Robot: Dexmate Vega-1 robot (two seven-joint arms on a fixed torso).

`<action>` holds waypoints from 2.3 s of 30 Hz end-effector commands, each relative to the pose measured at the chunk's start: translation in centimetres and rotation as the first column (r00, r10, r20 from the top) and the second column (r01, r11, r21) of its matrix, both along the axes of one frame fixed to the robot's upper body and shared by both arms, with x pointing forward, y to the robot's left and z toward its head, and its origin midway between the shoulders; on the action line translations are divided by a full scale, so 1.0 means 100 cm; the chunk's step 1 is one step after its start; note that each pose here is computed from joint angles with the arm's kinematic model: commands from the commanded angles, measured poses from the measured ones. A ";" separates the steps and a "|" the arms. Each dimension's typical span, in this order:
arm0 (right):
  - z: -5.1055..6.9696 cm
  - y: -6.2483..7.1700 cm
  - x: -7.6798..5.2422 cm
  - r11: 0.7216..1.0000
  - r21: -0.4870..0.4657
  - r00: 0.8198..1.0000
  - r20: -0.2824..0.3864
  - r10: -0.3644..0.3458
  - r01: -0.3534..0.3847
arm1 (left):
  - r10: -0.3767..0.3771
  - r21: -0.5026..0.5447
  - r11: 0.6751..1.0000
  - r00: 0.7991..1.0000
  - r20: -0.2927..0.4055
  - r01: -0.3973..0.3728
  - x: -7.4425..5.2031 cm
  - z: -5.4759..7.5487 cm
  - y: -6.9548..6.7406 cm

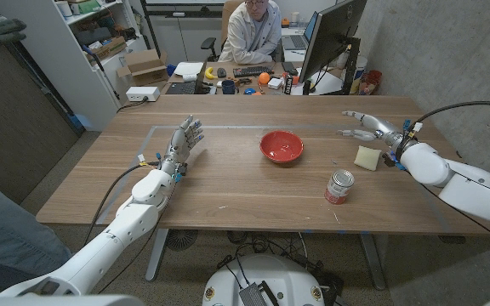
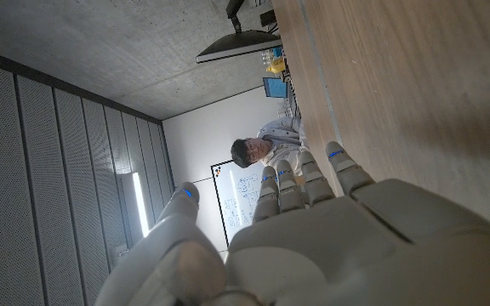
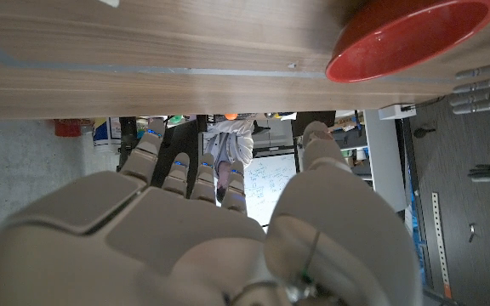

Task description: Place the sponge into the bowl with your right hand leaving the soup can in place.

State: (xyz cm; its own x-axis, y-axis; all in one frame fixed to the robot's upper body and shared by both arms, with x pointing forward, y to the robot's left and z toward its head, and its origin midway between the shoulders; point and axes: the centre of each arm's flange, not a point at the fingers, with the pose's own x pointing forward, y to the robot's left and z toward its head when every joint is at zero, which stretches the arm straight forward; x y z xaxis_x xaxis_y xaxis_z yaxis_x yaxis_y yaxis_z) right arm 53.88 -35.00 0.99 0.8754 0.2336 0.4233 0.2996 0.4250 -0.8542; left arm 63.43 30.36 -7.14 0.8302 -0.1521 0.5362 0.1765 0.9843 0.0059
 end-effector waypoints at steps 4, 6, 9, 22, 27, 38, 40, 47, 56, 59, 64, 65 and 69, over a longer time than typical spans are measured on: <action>0.009 -0.009 -0.012 0.956 -0.207 0.970 -0.088 -0.228 0.206 | -0.003 0.022 1.000 1.000 0.003 0.003 -0.004 0.006 -0.006; 0.009 -0.005 -0.011 0.938 -0.256 0.962 -0.077 -0.262 0.235 | -0.006 0.018 1.000 1.000 0.006 0.006 -0.003 0.006 -0.008; 0.008 -0.005 -0.008 0.933 -0.274 0.955 -0.117 -0.273 0.233 | -0.006 0.020 1.000 1.000 0.009 0.006 -0.002 0.006 -0.010; 0.015 -0.005 -0.011 0.869 -0.417 0.888 -0.246 -0.389 0.265 | -0.002 0.021 1.000 1.000 0.009 0.002 -0.003 0.004 -0.006; 0.015 -0.001 -0.009 0.826 -0.475 0.868 -0.220 -0.445 0.303 | -0.006 0.015 1.000 1.000 0.010 0.006 -0.002 0.003 -0.007; 0.013 0.002 0.000 0.757 -0.563 0.791 -0.273 -0.548 0.331 | -0.006 0.015 1.000 1.000 0.024 0.006 -0.007 0.006 -0.005; 0.011 0.006 -0.001 0.701 -0.607 0.778 -0.205 -0.593 0.374 | -0.005 0.011 1.000 1.000 0.025 0.004 -0.007 0.006 -0.005; 0.012 0.002 0.003 0.725 -0.586 0.770 -0.250 -0.587 0.362 | -0.011 0.019 1.000 1.000 0.016 0.011 -0.007 0.005 -0.007; 0.011 -0.007 0.015 0.801 -0.500 0.762 -0.359 -0.539 0.331 | -0.017 0.022 1.000 1.000 0.004 0.017 -0.005 0.002 -0.008; 0.009 -0.009 0.018 0.800 -0.499 0.756 -0.366 -0.542 0.332 | -0.013 0.023 1.000 1.000 0.001 0.013 -0.006 0.001 -0.008; 0.010 -0.011 0.021 0.798 -0.502 0.733 -0.393 -0.555 0.335 | -0.009 0.028 1.000 1.000 -0.001 0.009 -0.006 0.002 -0.007; 0.010 -0.011 0.024 0.804 -0.495 0.723 -0.415 -0.552 0.330 | -0.007 0.026 1.000 1.000 -0.001 0.007 -0.005 0.002 -0.007; 0.006 -0.011 0.029 0.796 -0.507 0.719 -0.412 -0.560 0.330 | -0.014 0.026 1.000 1.000 -0.006 0.014 -0.004 0.001 -0.009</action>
State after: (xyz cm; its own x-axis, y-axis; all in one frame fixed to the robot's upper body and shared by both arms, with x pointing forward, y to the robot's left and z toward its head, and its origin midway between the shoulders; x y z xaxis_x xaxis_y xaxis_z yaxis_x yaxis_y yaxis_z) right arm 55.62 -35.89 2.10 0.9765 -0.1882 -0.1047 -0.1157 -0.0482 -0.9921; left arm 62.86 29.66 -6.89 0.8261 -0.1742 0.5360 0.1872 0.9818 0.0305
